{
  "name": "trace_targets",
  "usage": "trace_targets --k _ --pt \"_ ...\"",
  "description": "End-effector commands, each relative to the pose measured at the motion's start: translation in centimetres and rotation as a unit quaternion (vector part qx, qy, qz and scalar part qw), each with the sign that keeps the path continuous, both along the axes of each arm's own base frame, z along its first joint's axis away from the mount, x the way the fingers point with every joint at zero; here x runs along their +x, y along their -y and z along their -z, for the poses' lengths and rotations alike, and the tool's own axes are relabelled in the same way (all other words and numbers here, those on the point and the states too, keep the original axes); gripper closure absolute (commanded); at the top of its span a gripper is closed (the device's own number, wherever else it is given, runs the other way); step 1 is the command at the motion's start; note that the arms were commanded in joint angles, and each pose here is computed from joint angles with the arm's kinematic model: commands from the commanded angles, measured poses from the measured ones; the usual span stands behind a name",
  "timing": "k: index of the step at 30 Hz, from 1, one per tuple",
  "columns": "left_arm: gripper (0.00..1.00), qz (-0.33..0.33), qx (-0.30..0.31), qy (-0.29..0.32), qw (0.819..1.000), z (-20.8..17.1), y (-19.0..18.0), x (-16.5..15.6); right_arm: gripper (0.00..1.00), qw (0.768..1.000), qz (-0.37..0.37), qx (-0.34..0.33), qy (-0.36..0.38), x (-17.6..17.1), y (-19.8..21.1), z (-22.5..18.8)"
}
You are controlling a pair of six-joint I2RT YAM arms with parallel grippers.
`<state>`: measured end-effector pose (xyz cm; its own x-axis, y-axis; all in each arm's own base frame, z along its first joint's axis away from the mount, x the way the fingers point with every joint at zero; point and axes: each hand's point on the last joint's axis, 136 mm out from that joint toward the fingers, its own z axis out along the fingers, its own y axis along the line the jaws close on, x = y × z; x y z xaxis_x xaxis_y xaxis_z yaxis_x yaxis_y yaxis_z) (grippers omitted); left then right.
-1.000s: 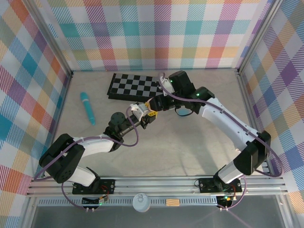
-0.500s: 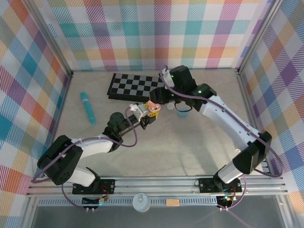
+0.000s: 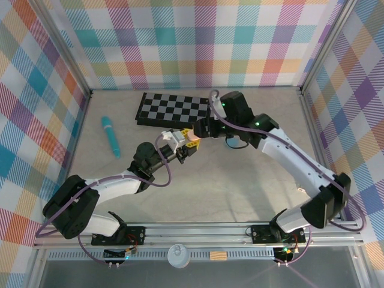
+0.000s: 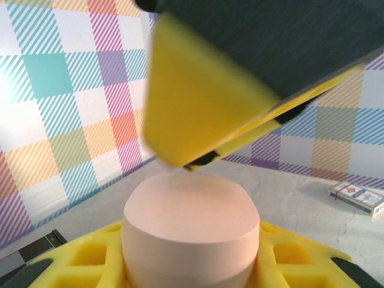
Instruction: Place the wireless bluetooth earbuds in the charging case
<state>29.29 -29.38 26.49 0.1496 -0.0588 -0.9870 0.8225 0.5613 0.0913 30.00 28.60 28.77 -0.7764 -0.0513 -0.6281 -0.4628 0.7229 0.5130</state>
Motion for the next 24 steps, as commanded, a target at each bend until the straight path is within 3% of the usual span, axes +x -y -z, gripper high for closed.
trace_targets --k 1,7,13,17,24 --pt "0.71 0.01 -0.057 0.04 0.998 -4.4 -0.2 -0.6 0.29 0.989 -0.029 0.139 -0.043 -1.1 -0.7 -2.6" --pt "0.71 0.022 -0.08 0.047 0.995 -6.1 -0.1 -0.9 0.24 0.959 -0.086 0.249 -0.105 -3.3 -2.1 -3.4" --pt "0.71 0.037 -0.102 0.053 0.993 -7.0 0.0 -1.3 0.29 0.938 -0.104 0.299 -0.144 -3.2 -3.2 -2.9" --pt "0.71 0.044 -0.105 0.057 0.992 -7.4 0.0 -1.7 0.31 0.935 -0.094 0.303 -0.155 -2.6 -3.4 -2.3" --pt "0.71 0.046 -0.1 0.056 0.992 -7.3 -0.1 -2.0 0.58 0.93 -0.093 0.316 -0.161 -2.1 -3.8 -2.1"
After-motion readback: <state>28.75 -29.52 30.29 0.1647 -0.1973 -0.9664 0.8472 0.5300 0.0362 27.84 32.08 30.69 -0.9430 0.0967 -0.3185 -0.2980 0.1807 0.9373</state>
